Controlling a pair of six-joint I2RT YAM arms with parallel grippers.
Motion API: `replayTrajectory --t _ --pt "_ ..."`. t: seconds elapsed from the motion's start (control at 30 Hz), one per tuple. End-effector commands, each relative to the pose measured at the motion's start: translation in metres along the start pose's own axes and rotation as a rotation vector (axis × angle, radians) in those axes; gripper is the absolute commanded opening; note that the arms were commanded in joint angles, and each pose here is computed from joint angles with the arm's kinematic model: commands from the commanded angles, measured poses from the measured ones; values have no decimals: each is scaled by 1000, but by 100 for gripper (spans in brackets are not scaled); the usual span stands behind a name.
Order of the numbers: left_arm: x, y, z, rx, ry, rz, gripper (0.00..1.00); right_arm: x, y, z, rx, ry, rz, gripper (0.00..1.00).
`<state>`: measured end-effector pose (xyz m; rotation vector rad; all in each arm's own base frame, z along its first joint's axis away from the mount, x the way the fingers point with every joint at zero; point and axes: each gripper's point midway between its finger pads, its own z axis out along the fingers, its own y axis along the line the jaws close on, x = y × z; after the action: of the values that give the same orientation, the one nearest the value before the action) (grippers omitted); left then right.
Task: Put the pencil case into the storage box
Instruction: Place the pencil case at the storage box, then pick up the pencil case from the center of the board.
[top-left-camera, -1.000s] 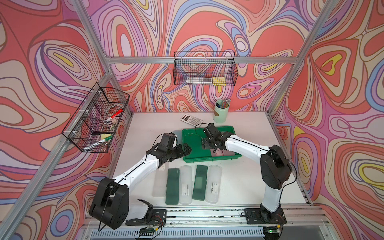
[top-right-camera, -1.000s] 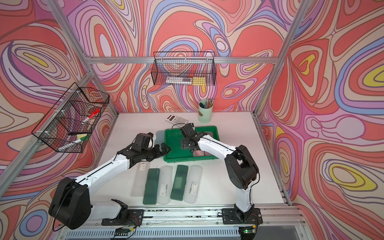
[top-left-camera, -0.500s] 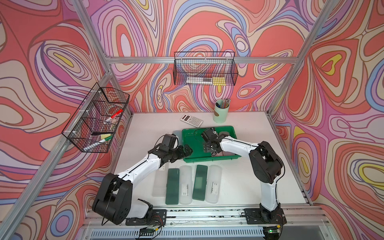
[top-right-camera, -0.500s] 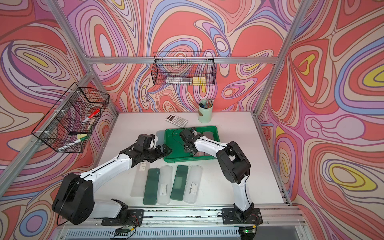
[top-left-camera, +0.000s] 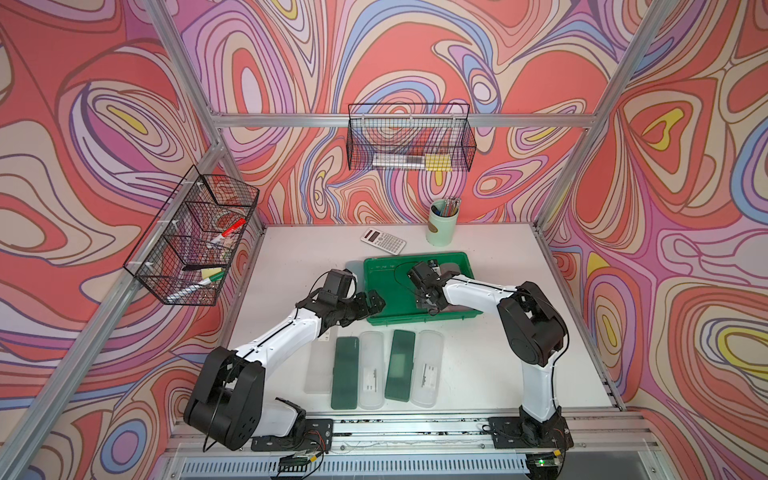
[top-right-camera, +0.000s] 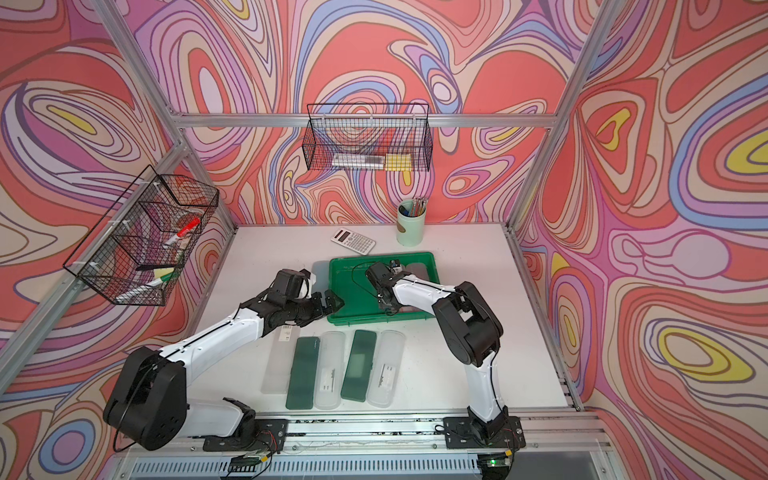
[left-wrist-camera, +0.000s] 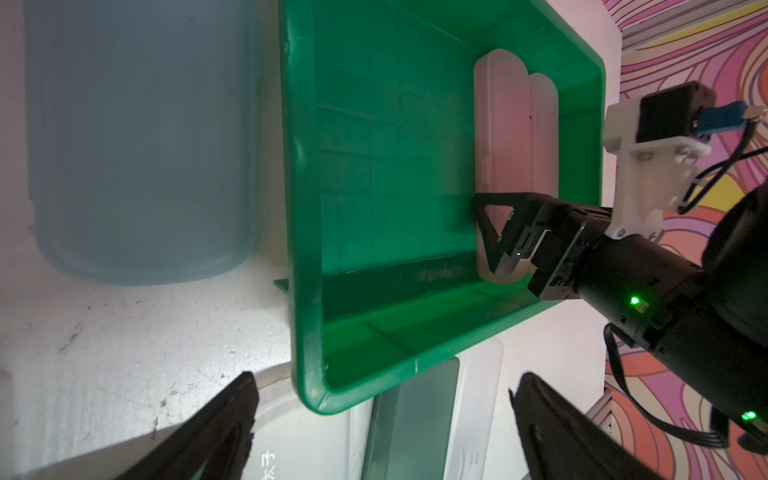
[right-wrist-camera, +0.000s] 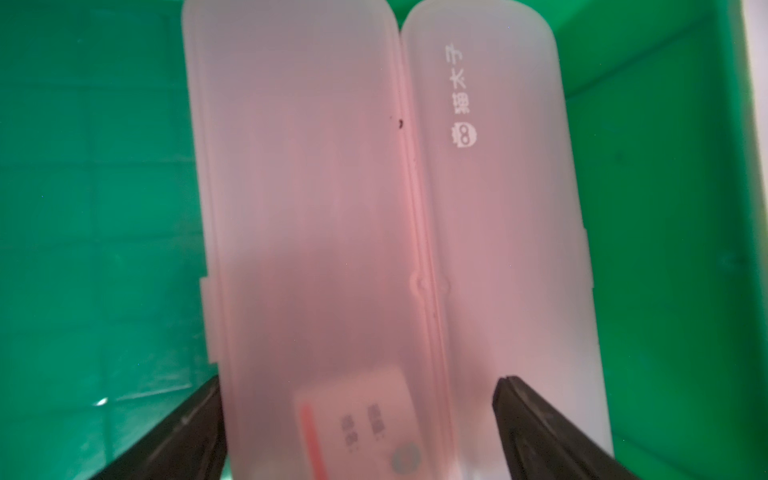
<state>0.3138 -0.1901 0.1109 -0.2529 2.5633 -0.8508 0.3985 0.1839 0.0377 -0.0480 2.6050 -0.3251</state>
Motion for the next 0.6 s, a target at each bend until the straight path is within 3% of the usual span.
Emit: replayTrajectory --t 0.0,0.13,0.33,0.47,0.57 --pt "2 0 -7 -2 3 12 99 -10 -16 -13 16 -37 20 98" --pt "-2 -2 -13 -6 -13 17 99 -25 -16 -37 -33 -74 42 98" --pt "-1 5 -29 -81 -20 22 99 -42 -28 -102 -159 -106 169 98" --pt "-3 7 -41 -106 -49 19 99 -4 -31 -133 -294 -44 275 98" --pt "-1 9 -47 -115 -57 11 99 34 -39 -146 -314 -18 299 98"
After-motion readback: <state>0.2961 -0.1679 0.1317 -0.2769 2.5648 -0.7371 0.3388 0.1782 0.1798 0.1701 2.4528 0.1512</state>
